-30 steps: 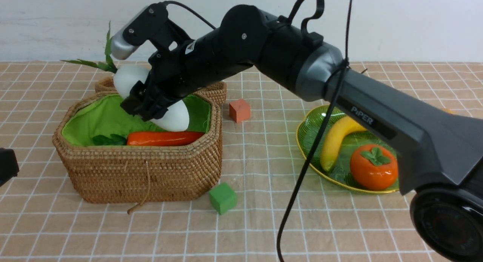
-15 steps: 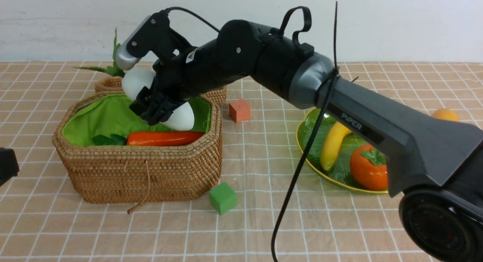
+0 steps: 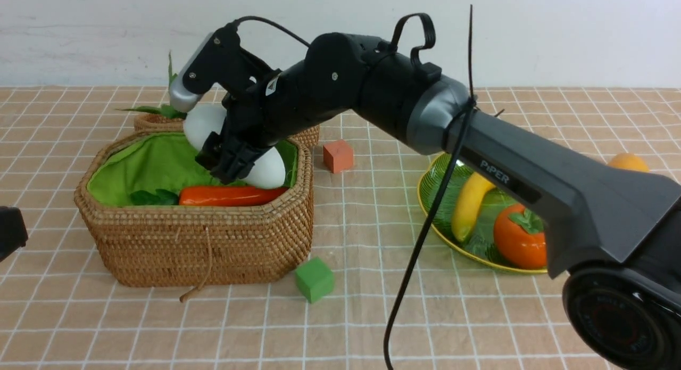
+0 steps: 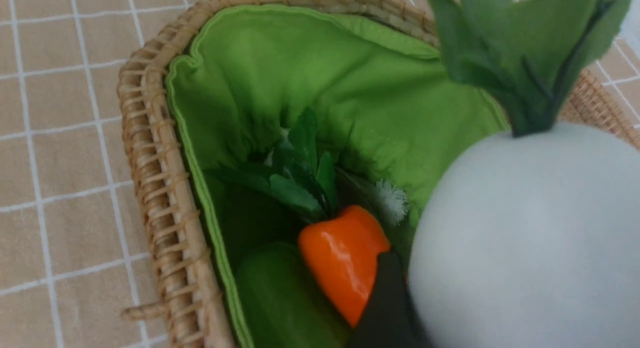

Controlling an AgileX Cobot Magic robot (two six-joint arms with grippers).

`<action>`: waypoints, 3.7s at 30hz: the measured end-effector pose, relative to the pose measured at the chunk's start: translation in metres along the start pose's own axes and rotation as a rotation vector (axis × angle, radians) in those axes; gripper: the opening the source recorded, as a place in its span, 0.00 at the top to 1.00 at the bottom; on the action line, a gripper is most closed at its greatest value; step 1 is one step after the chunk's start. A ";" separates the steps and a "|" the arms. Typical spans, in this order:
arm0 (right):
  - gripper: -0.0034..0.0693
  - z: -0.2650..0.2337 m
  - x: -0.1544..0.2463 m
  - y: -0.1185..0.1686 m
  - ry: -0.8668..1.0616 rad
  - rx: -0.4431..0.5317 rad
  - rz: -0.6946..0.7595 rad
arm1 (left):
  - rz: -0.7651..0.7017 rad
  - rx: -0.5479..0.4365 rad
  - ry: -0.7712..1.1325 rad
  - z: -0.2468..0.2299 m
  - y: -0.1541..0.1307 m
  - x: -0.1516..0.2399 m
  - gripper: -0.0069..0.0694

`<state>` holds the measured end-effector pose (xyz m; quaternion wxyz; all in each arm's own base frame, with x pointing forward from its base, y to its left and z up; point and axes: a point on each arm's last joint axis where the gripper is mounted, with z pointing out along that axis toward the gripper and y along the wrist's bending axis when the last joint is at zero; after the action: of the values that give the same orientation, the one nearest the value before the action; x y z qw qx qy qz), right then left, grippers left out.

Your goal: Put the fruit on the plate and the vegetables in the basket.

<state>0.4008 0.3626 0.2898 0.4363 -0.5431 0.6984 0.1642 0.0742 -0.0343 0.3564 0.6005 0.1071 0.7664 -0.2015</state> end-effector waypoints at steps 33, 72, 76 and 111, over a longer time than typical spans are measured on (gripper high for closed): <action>0.08 -0.298 0.319 -0.199 0.333 0.692 1.564 | 0.124 0.210 -0.038 0.010 -0.023 -0.004 0.93; 0.18 -0.288 0.211 -0.131 0.437 0.572 1.124 | 0.136 0.202 0.053 0.036 -0.031 0.003 0.93; 0.18 -0.238 0.251 -0.126 0.509 0.516 1.116 | 0.141 0.204 0.045 0.036 -0.031 0.002 0.93; 0.95 -0.430 0.175 0.170 0.082 0.709 0.970 | 0.008 0.292 -0.245 -0.027 0.010 0.092 0.93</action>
<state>0.0571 0.0129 0.3534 0.4389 0.0099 0.8948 0.0806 0.0311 -0.0213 0.2708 0.6681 0.1709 0.6497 -0.3198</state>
